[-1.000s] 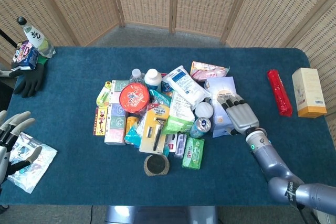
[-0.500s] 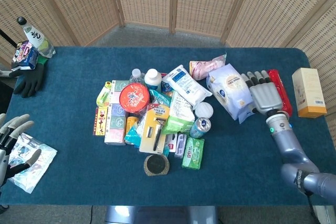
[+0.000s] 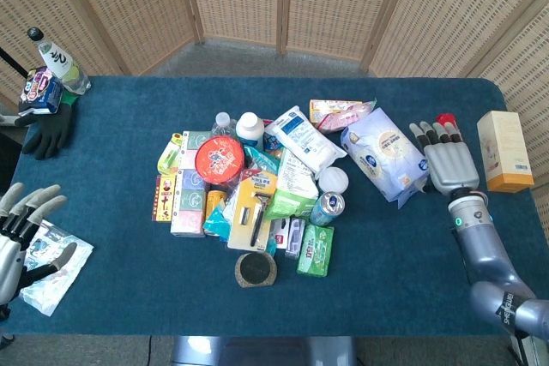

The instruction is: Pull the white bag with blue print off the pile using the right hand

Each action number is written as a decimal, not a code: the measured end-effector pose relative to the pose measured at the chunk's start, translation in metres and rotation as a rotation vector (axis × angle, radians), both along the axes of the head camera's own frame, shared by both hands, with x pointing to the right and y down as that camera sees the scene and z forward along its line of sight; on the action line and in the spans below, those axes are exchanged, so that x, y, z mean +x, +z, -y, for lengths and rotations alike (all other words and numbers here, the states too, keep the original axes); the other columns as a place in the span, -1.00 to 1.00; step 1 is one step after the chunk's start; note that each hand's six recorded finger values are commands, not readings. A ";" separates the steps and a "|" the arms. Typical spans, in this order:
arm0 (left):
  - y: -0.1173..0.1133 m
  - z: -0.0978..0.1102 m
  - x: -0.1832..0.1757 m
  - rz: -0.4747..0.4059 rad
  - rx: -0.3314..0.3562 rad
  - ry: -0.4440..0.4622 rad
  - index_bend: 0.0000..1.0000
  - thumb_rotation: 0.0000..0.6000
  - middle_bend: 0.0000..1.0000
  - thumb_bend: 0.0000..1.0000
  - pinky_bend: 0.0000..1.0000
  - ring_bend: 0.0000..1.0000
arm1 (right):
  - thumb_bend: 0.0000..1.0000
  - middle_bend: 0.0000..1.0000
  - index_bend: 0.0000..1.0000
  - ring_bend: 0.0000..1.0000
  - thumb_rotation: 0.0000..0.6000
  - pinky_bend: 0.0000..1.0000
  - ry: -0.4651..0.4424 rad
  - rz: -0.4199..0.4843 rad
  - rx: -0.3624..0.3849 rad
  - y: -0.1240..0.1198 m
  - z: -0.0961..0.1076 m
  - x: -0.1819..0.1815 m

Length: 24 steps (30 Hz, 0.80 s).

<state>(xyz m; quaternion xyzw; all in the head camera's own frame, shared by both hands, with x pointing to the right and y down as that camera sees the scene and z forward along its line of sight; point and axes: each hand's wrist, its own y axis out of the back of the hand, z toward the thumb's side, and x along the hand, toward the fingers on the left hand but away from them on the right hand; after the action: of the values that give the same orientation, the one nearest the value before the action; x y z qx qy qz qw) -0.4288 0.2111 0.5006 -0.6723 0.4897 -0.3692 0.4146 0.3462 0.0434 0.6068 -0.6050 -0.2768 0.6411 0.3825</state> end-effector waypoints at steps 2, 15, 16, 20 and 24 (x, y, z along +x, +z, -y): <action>-0.001 -0.001 -0.003 0.002 0.003 -0.005 -0.66 1.00 -0.65 -0.38 -1.00 -0.64 | -0.78 -1.00 -1.00 -1.00 0.79 -1.00 0.019 0.004 -0.008 0.002 0.003 -0.004; 0.000 -0.006 -0.020 -0.002 -0.002 -0.033 -0.69 1.00 -0.66 -0.38 -1.00 -0.67 | -0.78 -1.00 -1.00 -1.00 0.76 -1.00 0.095 0.030 -0.064 0.030 0.020 -0.053; 0.001 -0.006 -0.021 -0.004 -0.004 -0.034 -0.70 1.00 -0.67 -0.38 -1.00 -0.67 | -0.78 -1.00 -1.00 -1.00 0.76 -1.00 0.098 0.032 -0.066 0.032 0.021 -0.056; 0.004 -0.006 -0.022 -0.003 -0.014 -0.034 -0.70 1.00 -0.68 -0.38 -1.00 -0.70 | -0.78 -1.00 -1.00 -1.00 0.76 -1.00 0.117 0.042 -0.077 0.041 0.027 -0.069; 0.003 -0.007 -0.024 -0.004 -0.013 -0.040 -0.70 1.00 -0.68 -0.38 -1.00 -0.72 | -0.77 -1.00 -1.00 -1.00 0.75 -1.00 0.135 0.033 -0.092 0.052 0.034 -0.077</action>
<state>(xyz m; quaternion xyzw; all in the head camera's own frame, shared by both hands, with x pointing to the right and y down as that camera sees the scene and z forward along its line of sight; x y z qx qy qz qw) -0.4523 0.2186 0.5036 -0.6657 0.5016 -0.3793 0.4017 0.2697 0.0089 0.6590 -0.6125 -0.2936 0.6673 0.3055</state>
